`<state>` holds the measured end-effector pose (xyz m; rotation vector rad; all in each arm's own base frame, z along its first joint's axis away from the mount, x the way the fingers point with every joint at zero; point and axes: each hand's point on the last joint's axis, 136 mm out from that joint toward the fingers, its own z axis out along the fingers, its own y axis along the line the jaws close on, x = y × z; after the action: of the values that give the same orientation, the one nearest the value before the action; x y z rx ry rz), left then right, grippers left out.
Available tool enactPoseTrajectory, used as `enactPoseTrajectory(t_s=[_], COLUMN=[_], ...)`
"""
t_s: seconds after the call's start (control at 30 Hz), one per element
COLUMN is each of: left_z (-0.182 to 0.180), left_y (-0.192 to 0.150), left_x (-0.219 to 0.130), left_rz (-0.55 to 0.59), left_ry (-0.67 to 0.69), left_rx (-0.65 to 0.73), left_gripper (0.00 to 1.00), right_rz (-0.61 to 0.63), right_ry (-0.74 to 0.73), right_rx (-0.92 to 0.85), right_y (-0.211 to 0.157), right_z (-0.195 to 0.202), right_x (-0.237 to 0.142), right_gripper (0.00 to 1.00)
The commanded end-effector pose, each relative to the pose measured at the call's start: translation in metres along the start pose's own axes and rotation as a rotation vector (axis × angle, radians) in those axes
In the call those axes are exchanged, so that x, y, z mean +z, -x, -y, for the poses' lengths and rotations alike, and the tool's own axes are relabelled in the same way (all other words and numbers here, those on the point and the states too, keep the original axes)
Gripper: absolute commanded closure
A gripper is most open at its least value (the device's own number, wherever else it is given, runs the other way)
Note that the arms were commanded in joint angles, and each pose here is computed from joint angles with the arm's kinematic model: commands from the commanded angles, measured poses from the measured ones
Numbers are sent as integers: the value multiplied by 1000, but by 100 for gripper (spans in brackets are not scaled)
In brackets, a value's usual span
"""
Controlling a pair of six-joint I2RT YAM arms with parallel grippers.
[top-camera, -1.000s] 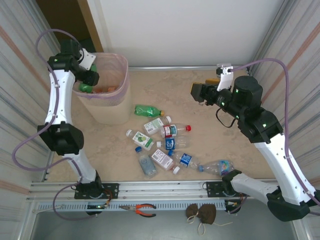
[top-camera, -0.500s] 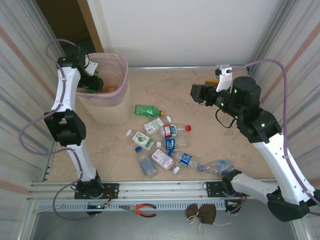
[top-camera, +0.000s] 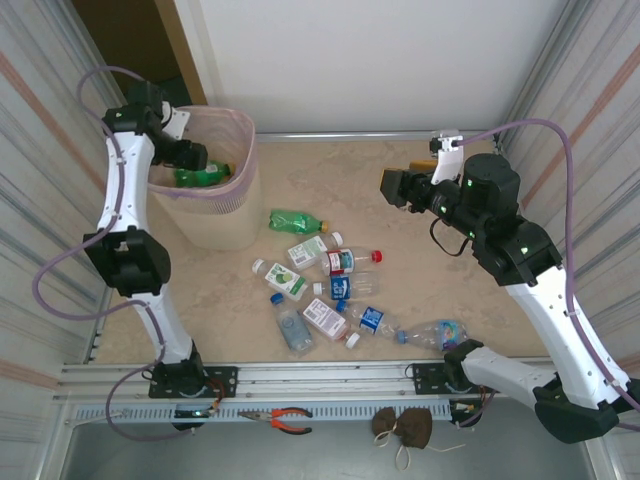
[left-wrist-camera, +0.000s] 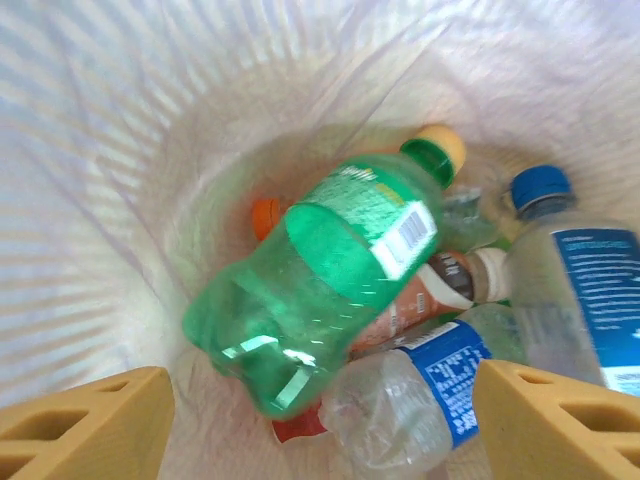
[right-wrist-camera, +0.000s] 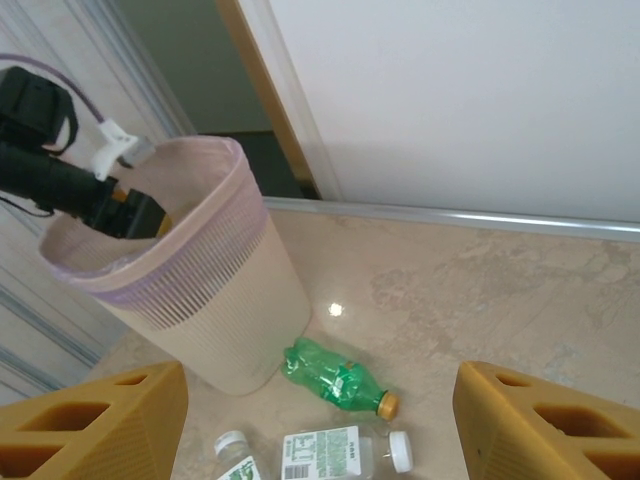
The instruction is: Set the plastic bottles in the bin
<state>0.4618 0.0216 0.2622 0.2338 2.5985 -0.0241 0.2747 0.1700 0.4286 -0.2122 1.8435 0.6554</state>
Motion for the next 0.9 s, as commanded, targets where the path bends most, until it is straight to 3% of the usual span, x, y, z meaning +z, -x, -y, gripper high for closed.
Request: enactPoseTrajectory(t_s=[0.0, 0.23, 0.5, 0.73, 0.87], left_z=[10, 44, 93, 131, 144], left_y=[15, 27, 29, 11, -8], left_x=[-48, -92, -150, -188, -190], left_rz=[122, 281, 517, 722, 791], left_ry=[-44, -200, -439, -623, -677], left_rx=[-12, -25, 36, 142, 205], left_gripper=[22, 23, 26, 27, 27], right_rz=[34, -42, -241, -412, -453], right_ry=[9, -7, -70, -163, -269], right_rx=[31, 60, 97, 127, 284], right_y=[7, -9, -54, -103, -136], right_z=[-1, 2, 15, 31, 52], right_x=[-5, 2, 21, 35, 42], right_gripper=[31, 31, 32, 34, 33])
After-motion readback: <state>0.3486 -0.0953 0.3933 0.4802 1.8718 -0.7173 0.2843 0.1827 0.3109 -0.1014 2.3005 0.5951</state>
